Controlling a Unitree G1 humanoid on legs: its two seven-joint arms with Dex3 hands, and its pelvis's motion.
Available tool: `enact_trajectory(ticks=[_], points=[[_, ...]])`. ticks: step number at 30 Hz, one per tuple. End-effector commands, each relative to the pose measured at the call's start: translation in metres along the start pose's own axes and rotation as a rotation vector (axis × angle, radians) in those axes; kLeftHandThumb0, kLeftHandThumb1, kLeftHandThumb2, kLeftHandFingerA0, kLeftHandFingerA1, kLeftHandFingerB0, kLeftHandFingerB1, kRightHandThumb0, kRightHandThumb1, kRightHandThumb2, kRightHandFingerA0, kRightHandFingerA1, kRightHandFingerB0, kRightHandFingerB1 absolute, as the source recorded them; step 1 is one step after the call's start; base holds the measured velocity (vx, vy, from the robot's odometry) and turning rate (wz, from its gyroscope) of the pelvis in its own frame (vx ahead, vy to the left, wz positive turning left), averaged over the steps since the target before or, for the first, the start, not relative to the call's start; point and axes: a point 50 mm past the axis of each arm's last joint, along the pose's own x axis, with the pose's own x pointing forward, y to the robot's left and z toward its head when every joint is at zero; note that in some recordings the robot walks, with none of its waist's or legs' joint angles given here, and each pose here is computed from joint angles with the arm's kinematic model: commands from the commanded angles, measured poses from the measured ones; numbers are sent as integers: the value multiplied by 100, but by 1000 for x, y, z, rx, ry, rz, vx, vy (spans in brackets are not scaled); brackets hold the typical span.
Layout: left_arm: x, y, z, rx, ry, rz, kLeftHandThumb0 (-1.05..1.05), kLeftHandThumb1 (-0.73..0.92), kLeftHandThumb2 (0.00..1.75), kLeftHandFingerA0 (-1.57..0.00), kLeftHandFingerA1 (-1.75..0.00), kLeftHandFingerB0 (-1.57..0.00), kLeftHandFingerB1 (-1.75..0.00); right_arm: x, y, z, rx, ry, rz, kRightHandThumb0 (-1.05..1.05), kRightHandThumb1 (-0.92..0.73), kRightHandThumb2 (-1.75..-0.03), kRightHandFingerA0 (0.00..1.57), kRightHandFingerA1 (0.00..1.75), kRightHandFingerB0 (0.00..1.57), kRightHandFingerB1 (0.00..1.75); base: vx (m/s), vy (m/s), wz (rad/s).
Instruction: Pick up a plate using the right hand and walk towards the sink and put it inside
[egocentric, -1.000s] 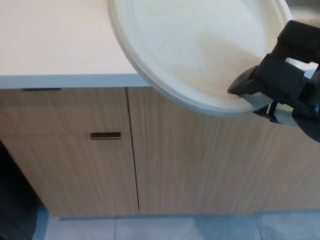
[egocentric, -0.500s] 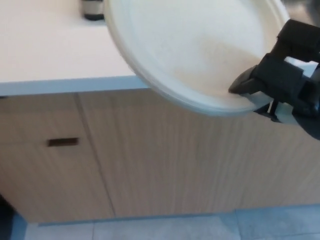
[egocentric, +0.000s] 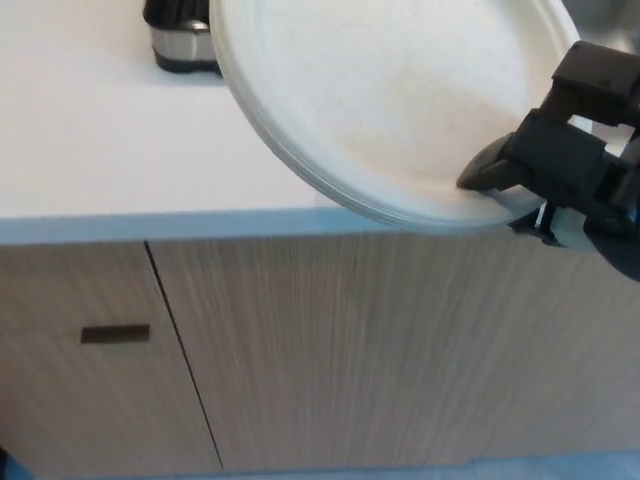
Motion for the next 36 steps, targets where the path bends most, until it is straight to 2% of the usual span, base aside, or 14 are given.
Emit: enact_trajectory(ticks=[1, 7, 11, 12, 14, 16, 22, 23, 24, 25, 28, 30, 31, 36], points=[[-1, 0, 3, -22, -38, 2, 1, 74, 134, -123, -126, -102, -112, 2, -5, -5, -7, 8, -26, -24, -43, -120, 130, 147, 104, 133, 213, -93, -1], [-1, 0, 4, -21, -41, 9, 8, 62, 153, -96, -161, -80, -137, 5, -4, -6, -7, -6, -36, -27, -44, -118, 129, 144, 103, 131, 227, -151, 12], [-1, 1, 4, -24, -42, 9, 9, 57, 163, -99, -156, -78, -126, 6, -4, -6, -15, -10, -34, -24, -43, -119, 130, 146, 102, 132, 280, -266, 16], [-1, 1, 4, -13, -42, 9, 3, 72, 134, -124, -126, -99, -110, 6, -5, -6, -20, -16, -39, -28, -48, -118, 128, 144, 102, 131, 272, -250, -6], [-1, 2, 3, -10, -41, 12, 8, 60, 153, -95, -162, -78, -133, 6, -5, -6, -18, -20, -39, -30, -48, -117, 127, 143, 102, 130, 256, -238, -14], [0, 1, 5, -29, -43, 10, 5, 73, 136, -124, -128, -101, -112, 6, -5, -6, -17, -14, -34, -24, -44, -119, 129, 146, 102, 132, 231, -201, -5], [-2, 0, 4, -34, -52, 5, 4, 74, 137, -127, -129, -107, -115, 5, -6, -6, -9, -2, -35, -26, -46, -120, 129, 146, 103, 133, 215, -167, -3], [-2, 0, 3, -22, -48, 10, 9, 57, 163, -101, -161, -82, -132, 4, -7, -6, -7, -3, -36, -25, -50, -120, 98, 175, 74, 172, 210, -138, -9], [-2, 1, 3, -18, -46, 9, 10, 58, 156, -98, -163, -83, -139, 4, -7, -6, -7, -1, -34, -24, -50, -119, 98, 175, 74, 171, 155, 86, -28], [-2, 1, 2, -13, -42, 9, 10, 58, 155, -95, -163, -80, -137, 3, -8, -6, -7, 2, -30, -28, -48, -118, 128, 144, 102, 131, 123, 152, 71], [-1, 2, 2, -14, -41, 12, 10, 60, 154, -93, -163, -79, -137, 2, -9, -7, -13, 8, -27, -26, -46, -120, 130, 146, 103, 133, 127, 101, -11], [-1, 4, 2, -9, -38, 17, 6, 61, 158, -98, -155, -80, -127, 1, -9, -8, -18, 12, -16, -23, -45, -122, 131, 148, 104, 134, 57, 44, 2], [-1, 6, 1, 5, -39, 18, 3, 72, 134, -120, -124, -98, -109, 0, -10, -9, -33, 11, -10, -18, -42, -132, 100, 175, 75, 173, -7, -5, -6], [-1, 11, -6, 6, -2, 20, 2, 73, 134, -121, -124, -99, -109, -2, -12, -16, -42, 15, 24, -19, -43, -132, 99, 175, 75, 171, -40, -72, -9]])
